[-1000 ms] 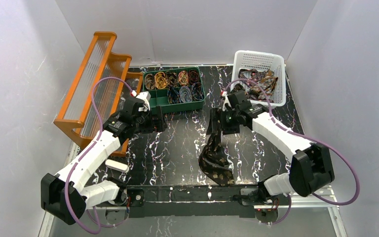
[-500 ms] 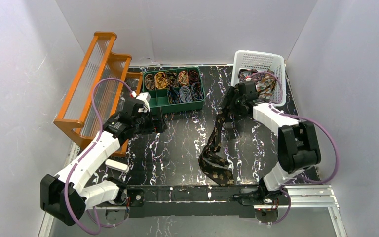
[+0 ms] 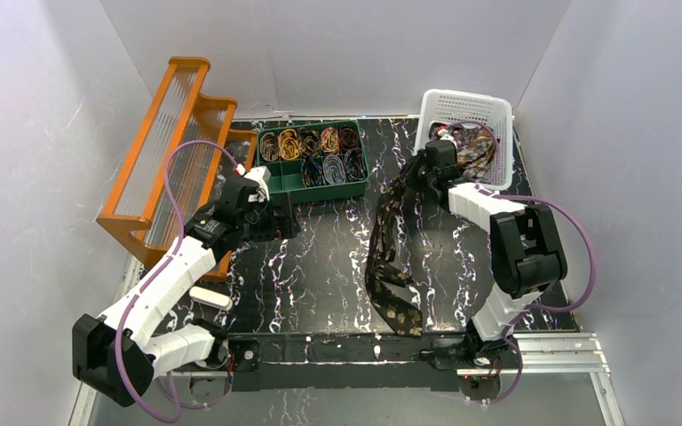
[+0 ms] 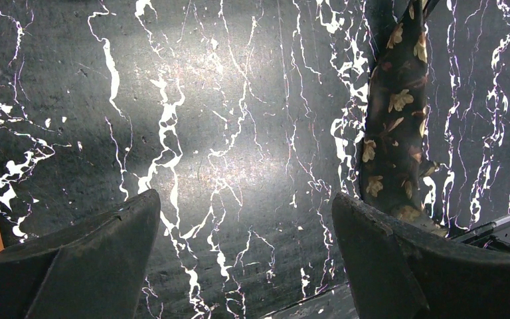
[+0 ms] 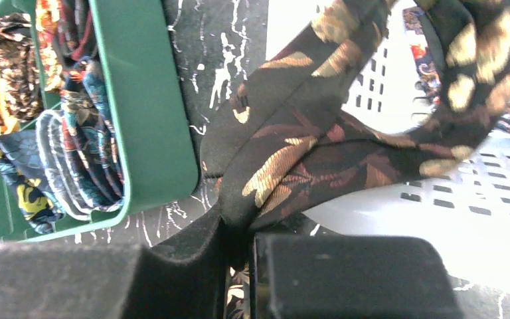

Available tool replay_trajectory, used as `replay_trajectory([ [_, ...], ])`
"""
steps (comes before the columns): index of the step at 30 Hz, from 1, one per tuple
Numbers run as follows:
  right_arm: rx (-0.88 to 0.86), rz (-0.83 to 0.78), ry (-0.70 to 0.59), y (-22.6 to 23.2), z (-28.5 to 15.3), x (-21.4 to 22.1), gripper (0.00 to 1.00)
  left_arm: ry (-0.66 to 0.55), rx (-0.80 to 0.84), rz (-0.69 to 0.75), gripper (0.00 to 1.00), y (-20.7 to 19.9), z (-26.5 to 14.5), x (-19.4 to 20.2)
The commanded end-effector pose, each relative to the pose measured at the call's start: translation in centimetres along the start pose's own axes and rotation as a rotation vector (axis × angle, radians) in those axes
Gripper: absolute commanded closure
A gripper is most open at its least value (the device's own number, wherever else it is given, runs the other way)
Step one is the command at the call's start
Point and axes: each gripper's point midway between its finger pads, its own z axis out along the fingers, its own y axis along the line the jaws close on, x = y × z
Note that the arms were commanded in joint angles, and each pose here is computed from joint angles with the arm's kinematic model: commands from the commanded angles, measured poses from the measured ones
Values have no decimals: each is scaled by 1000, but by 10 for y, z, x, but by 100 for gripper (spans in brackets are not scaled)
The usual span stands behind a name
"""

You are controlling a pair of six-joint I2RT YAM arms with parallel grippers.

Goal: Roll the ties
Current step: Flatten out the tie at the center of the board.

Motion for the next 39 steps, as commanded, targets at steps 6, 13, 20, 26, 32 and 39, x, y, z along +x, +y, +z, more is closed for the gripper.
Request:
replay_trajectory([
  [6, -331, -205, -19, 78, -56, -35, 94, 16, -10, -3, 2, 3, -2, 6],
  [13, -771, -468, 204, 141, -145, -4, 93, 8, -10, -4, 2, 2, -3, 1],
  [20, -1069, -564, 648, 153, -225, 113, 87, -84, -77, -34, 2, 12, -15, -13],
  [26, -1040, -681, 1049, 152, -228, 212, 90, -179, -247, -150, 2, 43, -30, -18],
  [32, -1064, -837, 1120, 175, -224, 249, 76, -214, -316, -201, 2, 58, -48, -14],
  [39, -710, -688, 885, 146, -203, 214, 11, -109, -204, -151, 2, 43, -43, 12],
])
